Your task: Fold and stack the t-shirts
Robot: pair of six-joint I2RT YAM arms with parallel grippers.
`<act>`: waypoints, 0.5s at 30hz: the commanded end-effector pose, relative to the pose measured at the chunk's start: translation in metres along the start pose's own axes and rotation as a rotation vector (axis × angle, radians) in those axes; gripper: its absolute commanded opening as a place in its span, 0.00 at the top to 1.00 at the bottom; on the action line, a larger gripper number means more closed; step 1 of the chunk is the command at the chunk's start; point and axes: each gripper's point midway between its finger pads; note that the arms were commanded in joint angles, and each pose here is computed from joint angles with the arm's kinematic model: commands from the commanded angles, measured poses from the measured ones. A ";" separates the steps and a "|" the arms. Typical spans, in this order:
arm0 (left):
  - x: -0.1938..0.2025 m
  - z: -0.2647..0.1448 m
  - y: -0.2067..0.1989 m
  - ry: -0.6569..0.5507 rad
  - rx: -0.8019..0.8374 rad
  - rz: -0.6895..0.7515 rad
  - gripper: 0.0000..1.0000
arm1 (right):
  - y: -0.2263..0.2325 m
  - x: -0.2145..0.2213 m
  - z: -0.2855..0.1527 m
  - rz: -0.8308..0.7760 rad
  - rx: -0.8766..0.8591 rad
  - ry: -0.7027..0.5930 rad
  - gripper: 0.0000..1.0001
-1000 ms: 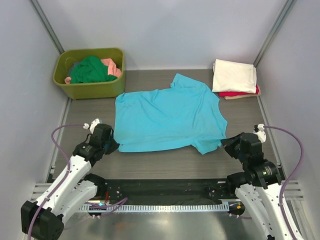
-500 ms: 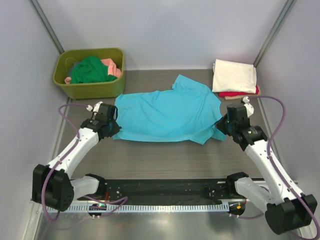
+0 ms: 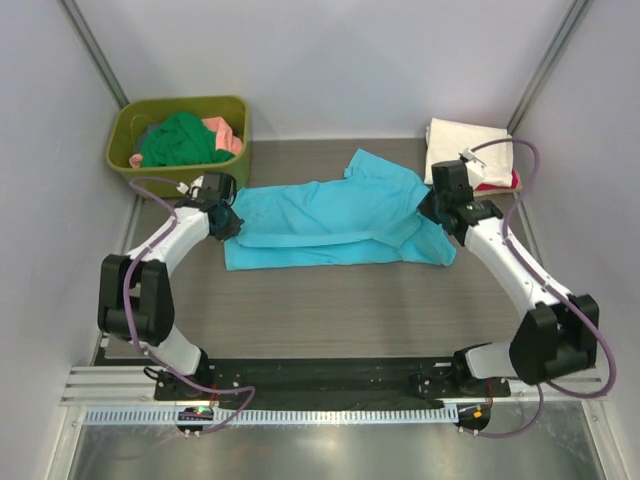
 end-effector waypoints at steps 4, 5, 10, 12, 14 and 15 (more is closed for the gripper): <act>-0.028 0.024 -0.033 -0.014 0.003 -0.014 0.91 | 0.032 -0.063 0.060 -0.071 0.043 -0.096 0.93; -0.039 0.024 -0.037 -0.012 0.004 -0.030 0.82 | 0.035 -0.067 0.071 -0.082 0.037 -0.086 0.80; -0.028 0.001 -0.051 0.007 0.068 0.035 0.17 | 0.029 -0.063 0.100 -0.150 0.088 0.011 0.16; -0.012 -0.001 -0.028 0.008 0.022 0.042 0.12 | 0.019 -0.059 0.093 -0.132 0.104 -0.005 0.13; -0.007 -0.014 -0.022 -0.016 0.073 -0.010 0.13 | 0.001 -0.036 0.078 -0.097 0.106 0.008 0.12; 0.010 -0.008 -0.001 0.010 0.050 -0.011 0.14 | -0.005 -0.032 0.074 -0.073 0.102 -0.005 0.13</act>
Point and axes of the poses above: each gripper's point midway between its finger pads, its own z axis out along the fingers, its own y axis along the line the jaws close on, x = y × z, and after that the axes turned 12 degrees about -z, right-handed
